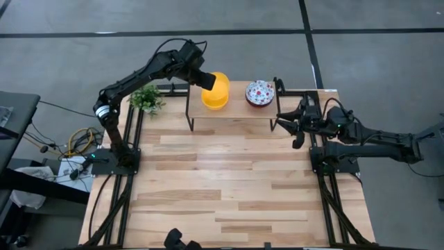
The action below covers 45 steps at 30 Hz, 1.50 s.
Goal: Pick & Place Mini bowls
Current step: Stack the yellow bowl on top of the yellow bowls on the shelf
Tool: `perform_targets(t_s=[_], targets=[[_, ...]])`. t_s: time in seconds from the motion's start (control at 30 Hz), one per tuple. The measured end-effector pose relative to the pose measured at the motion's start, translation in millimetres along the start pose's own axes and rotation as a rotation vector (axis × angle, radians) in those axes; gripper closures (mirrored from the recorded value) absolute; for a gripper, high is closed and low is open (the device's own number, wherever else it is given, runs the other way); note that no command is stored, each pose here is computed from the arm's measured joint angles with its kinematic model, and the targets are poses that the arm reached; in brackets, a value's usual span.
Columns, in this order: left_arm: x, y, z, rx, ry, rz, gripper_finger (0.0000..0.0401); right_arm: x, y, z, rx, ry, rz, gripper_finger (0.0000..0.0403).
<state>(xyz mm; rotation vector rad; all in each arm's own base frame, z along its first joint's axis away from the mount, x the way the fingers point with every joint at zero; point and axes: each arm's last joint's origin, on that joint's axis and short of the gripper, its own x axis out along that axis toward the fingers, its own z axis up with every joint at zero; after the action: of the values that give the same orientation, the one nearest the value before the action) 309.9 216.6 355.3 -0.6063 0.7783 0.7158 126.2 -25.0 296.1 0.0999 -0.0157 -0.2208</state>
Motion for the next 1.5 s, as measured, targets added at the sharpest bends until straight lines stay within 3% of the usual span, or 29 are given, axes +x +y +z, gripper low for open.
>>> perform_targets(t_s=[0.6,1.5], targets=[[6,1,-5,-0.089,0.108,0.058,0.0396,-3,0,0,-0.048,-0.014,0.008,0.0301],[15,-4,-7,-0.103,0.114,0.067,0.0396,-3,0,0,-0.048,-0.014,0.006,0.0301]])
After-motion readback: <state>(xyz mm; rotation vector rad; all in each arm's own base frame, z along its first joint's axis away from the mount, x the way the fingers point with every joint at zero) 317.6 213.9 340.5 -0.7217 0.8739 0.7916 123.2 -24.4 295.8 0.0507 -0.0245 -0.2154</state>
